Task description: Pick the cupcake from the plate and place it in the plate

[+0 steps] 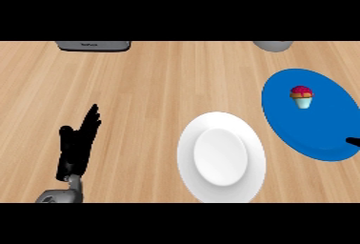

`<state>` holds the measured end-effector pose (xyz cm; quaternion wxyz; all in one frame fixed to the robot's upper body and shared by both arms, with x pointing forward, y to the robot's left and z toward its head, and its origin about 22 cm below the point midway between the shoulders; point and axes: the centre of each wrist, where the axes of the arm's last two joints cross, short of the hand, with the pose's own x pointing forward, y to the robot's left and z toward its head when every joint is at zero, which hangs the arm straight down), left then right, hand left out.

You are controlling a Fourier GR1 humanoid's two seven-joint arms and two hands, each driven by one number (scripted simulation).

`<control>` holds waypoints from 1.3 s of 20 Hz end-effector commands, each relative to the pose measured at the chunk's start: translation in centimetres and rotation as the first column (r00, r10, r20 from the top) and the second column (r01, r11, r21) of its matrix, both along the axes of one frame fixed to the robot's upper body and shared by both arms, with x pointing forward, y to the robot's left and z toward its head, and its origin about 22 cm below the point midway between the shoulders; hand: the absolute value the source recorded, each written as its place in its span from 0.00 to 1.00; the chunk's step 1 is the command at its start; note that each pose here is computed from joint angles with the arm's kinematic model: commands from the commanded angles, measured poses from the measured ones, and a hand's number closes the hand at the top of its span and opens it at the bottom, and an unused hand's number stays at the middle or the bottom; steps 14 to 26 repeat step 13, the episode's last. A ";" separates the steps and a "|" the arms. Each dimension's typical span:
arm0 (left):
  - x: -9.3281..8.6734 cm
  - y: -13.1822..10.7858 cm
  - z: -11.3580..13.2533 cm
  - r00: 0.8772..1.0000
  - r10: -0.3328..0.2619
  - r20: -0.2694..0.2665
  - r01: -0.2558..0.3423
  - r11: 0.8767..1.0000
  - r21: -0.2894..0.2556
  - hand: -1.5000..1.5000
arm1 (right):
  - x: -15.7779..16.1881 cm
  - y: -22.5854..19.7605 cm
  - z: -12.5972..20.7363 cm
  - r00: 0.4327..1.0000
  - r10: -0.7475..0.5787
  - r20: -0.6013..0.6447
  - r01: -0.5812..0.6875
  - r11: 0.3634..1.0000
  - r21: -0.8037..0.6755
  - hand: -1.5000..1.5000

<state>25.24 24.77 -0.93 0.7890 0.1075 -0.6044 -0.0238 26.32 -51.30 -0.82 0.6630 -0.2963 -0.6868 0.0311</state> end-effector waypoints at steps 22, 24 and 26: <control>-0.7 -1.0 -0.2 1.000 -0.008 0.007 0.008 1.000 -0.012 0.50 | -4.1 -3.2 0.3 0.988 -0.152 -0.021 0.150 0.987 -0.056 0.00; -0.7 -1.0 -0.2 1.000 -0.008 0.007 0.008 1.000 -0.012 0.50 | -4.1 -3.2 0.3 0.988 -0.152 -0.021 0.150 0.987 -0.056 0.00; -0.7 -1.0 -0.2 1.000 -0.008 0.007 0.008 1.000 -0.012 0.50 | -4.1 -3.2 0.3 0.988 -0.152 -0.021 0.150 0.987 -0.056 0.00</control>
